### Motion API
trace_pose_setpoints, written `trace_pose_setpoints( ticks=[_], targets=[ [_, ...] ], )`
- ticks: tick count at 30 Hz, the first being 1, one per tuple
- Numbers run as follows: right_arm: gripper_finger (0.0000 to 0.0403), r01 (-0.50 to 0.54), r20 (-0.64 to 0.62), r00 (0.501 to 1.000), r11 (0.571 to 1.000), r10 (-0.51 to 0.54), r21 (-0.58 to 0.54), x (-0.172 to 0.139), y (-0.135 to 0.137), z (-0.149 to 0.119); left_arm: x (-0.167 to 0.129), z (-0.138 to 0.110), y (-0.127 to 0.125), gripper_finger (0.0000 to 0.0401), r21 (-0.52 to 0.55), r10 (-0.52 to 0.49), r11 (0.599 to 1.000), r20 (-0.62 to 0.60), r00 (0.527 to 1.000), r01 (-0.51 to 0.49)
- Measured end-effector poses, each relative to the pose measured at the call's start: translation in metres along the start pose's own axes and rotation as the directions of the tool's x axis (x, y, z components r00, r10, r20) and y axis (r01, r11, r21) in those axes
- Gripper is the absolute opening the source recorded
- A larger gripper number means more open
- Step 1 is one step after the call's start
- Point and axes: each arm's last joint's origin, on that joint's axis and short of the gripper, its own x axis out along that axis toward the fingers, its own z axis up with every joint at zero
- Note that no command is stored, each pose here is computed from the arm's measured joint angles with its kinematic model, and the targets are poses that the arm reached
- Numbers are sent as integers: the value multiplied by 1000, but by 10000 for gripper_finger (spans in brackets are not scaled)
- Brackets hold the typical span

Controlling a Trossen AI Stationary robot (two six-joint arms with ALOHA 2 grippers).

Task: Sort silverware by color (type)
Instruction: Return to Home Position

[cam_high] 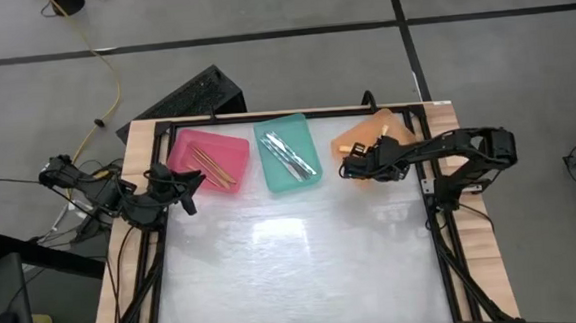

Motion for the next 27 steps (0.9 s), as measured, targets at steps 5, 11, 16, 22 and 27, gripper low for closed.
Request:
trace_pose_setpoints(
  ticks=[5,11,16,22,27],
  targets=[
    [174,-1,-1,1000,1000,1,-2,0,0,0,0,0,0,84,-2,-13,1000,-13,1000,13],
    [187,-31,-8,999,999,31,24,-6,1,5,0,-1,-1,84,-11,-38,999,-40,998,37],
    [185,-113,13,993,993,114,-16,-19,10,22,0,-2,-2,84,-17,-81,997,-88,993,80],
    [181,-242,24,968,957,249,-162,-34,27,45,3,-1,-1,84,-39,-78,996,-105,991,74],
    [180,-404,-10,907,864,420,-299,-48,45,62,3,8,3,84,-33,-99,995,-113,989,96]
  ],
)
